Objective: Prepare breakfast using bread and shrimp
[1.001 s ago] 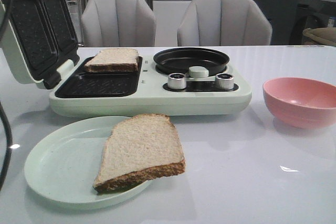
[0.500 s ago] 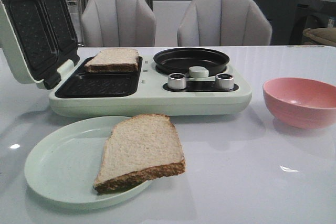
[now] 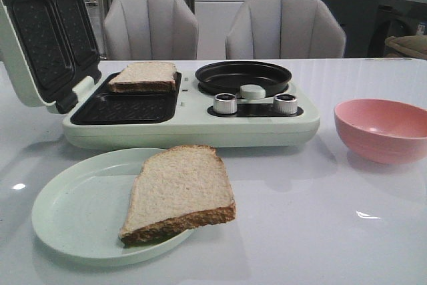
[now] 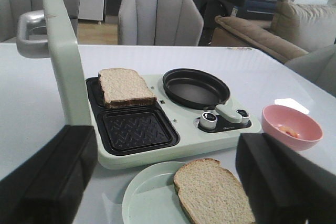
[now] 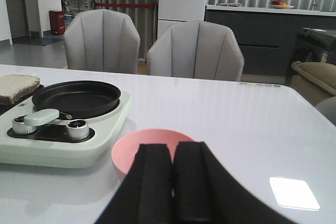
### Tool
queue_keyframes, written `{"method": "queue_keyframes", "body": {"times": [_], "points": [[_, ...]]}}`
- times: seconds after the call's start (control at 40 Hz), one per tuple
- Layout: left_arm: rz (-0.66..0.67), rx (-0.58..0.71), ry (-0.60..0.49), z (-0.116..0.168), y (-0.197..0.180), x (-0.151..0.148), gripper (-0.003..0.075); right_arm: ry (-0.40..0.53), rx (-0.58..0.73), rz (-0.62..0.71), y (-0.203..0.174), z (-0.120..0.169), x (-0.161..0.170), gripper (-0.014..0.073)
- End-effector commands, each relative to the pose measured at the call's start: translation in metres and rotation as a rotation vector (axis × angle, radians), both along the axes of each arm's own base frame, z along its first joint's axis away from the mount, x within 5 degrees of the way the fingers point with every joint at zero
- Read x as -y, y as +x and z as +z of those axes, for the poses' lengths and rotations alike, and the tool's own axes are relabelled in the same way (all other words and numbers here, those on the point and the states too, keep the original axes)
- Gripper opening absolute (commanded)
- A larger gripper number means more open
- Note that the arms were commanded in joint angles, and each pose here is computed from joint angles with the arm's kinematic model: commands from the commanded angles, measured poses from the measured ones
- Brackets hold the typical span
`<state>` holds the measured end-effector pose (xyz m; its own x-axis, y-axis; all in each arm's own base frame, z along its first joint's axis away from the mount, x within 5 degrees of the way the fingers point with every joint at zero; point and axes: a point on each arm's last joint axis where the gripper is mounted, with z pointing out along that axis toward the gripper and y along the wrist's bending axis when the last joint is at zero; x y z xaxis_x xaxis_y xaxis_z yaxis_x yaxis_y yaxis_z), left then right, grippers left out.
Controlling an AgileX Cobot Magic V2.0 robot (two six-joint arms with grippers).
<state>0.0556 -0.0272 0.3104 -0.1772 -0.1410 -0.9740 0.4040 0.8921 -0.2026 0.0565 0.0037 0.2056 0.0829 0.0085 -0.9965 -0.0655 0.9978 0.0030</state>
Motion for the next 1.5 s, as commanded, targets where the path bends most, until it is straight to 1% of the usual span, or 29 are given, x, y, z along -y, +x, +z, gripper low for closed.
{"method": "queue_keyframes", "body": {"times": [0.0, 0.1, 0.25, 0.45, 0.53, 0.65, 0.73, 0.78, 0.83, 0.98, 1.08, 1.2, 1.38, 1.48], "points": [[-0.001, 0.104, -0.071, 0.007, -0.011, -0.005, 0.0603, -0.011, 0.104, 0.0, -0.003, 0.01, 0.0, 0.0141], [-0.002, 0.122, -0.077, -0.001, -0.019, -0.009, 0.0603, -0.011, 0.104, 0.0, -0.003, 0.01, 0.0, 0.0141], [-0.003, 0.166, -0.097, -0.003, -0.029, -0.013, 0.0603, -0.011, 0.104, 0.0, -0.003, 0.01, 0.0, 0.0141], [-0.006, 0.09, -0.059, -0.01, -0.029, -0.013, 0.0603, -0.011, 0.12, 0.001, -0.003, 0.011, 0.0, 0.0141], [-0.006, 0.09, -0.059, -0.01, -0.029, -0.013, 0.0603, -0.008, 0.165, 0.001, -0.004, 0.015, 0.0, 0.0141], [-0.006, 0.09, -0.059, -0.01, -0.029, -0.013, 0.0603, 0.002, 0.299, 0.003, -0.008, 0.027, 0.0, 0.0141], [-0.006, 0.09, -0.059, -0.01, -0.029, -0.013, 0.0603, 0.007, 0.33, 0.003, -0.01, 0.034, 0.0, 0.0141], [-0.006, 0.092, -0.059, -0.01, -0.029, -0.013, 0.0603, 0.018, 0.313, 0.003, -0.01, 0.04, 0.0, 0.0141], [-0.006, 0.092, -0.059, -0.01, -0.029, -0.013, 0.0603, 0.038, 0.26, 0.002, -0.007, 0.048, 0.001, 0.0141], [-0.006, 0.094, -0.06, -0.01, -0.029, -0.013, 0.0603, 0.054, 0.034, 0.008, 0.004, 0.069, 0.0, 0.0141], [-0.006, 0.094, -0.06, -0.01, -0.029, -0.013, 0.0603, 0.049, -0.055, 0.009, 0.01, 0.076, -0.001, 0.0141], [-0.006, 0.094, -0.06, -0.01, -0.029, -0.013, 0.0603, 0.047, -0.1, 0.009, 0.013, 0.07, -0.001, 0.0141], [-0.006, 0.094, -0.06, -0.01, -0.029, -0.013, 0.0603, 0.058, -0.111, 0.011, 0.013, 0.067, -0.002, 0.0141], [-0.006, 0.094, -0.06, -0.01, -0.029, -0.013, 0.0603, 0.056, -0.162, 0.012, 0.014, 0.063, -0.002, 0.015]]}}
